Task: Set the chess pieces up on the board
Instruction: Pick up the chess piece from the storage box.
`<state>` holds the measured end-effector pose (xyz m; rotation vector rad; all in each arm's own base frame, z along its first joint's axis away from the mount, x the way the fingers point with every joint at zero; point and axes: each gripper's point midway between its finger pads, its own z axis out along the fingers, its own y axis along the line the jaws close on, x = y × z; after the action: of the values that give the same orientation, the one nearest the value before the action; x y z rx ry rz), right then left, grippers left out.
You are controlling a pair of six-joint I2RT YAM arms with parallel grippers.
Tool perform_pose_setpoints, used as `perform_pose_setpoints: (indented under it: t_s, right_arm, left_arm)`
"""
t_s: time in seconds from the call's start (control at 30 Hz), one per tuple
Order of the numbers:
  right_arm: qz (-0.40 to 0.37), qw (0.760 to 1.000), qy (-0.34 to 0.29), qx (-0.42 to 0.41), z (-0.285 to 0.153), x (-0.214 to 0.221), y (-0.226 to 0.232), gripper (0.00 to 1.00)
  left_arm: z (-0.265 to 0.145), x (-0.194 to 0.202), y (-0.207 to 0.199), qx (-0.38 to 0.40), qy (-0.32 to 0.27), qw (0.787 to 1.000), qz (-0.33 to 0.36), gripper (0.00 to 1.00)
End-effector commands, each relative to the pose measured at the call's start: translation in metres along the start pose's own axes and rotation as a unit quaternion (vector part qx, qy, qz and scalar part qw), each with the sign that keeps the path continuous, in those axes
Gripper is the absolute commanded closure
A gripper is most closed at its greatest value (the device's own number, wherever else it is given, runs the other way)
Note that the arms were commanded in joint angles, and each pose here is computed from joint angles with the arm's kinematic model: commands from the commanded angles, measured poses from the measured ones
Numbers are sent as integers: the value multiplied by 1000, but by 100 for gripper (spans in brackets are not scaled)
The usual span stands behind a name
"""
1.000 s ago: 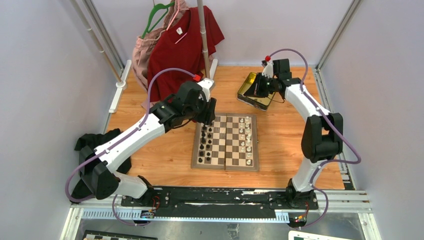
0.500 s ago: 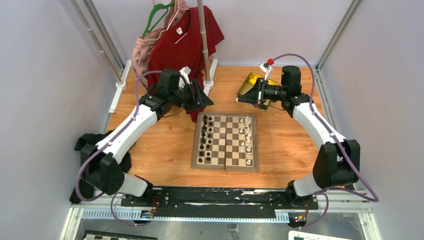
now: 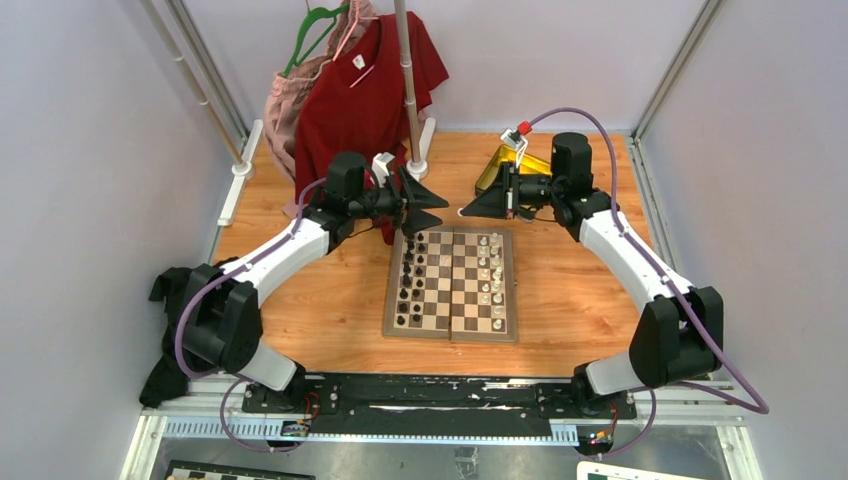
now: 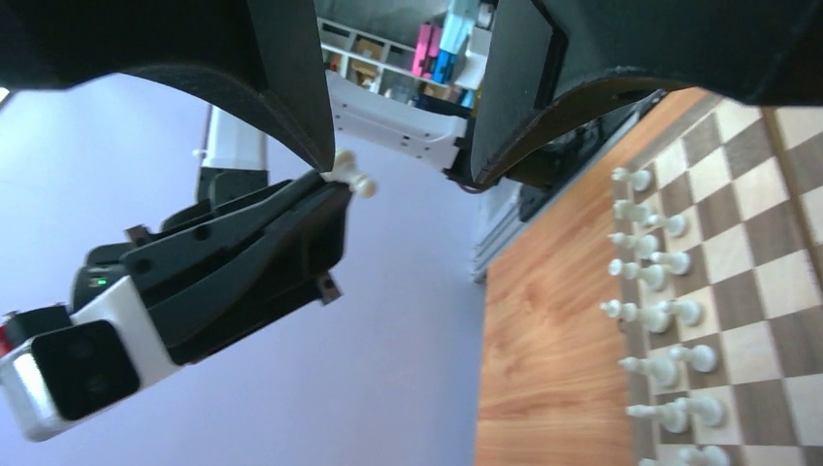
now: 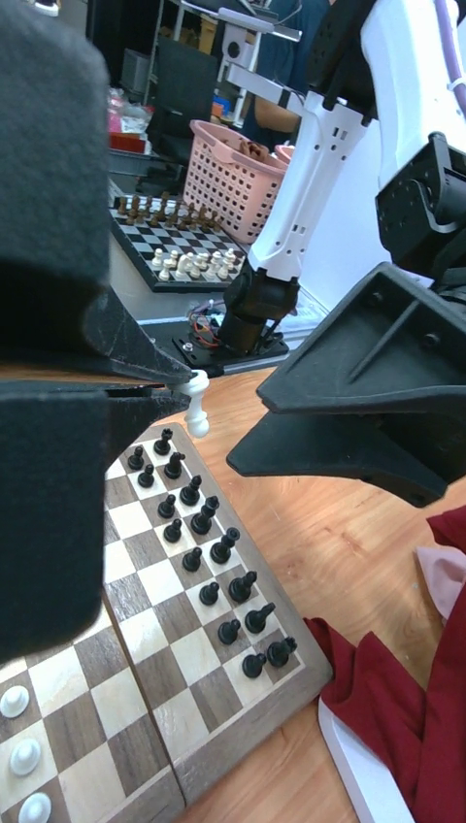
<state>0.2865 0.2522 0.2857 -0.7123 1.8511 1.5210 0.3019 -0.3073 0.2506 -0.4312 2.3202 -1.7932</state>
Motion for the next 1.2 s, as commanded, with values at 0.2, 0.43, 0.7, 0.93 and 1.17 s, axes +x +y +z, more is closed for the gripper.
perform_pose_setpoints:
  t_s: [0.2, 0.43, 0.7, 0.93, 1.17]
  right_arm:
    - [-50, 998, 16, -34, -1, 5, 43, 100]
    - [-56, 996, -4, -66, -2, -2, 61, 100]
    - [-76, 994, -7, -74, -6, -9, 72, 100]
    - [-110, 992, -8, -62, -10, -10, 78, 100]
    - [-134, 990, -13, -53, -12, -11, 80, 100]
  left_arm:
    - [-7, 11, -32, 57, 29, 997, -48, 40]
    - [-9, 12, -37, 74, 37, 993, -85, 47]
    - [-11, 23, -75, 127, 59, 983, -115, 52]
    - [-10, 40, -92, 144, 82, 980, -109, 55]
    - [-14, 45, -89, 143, 83, 980, -110, 56]
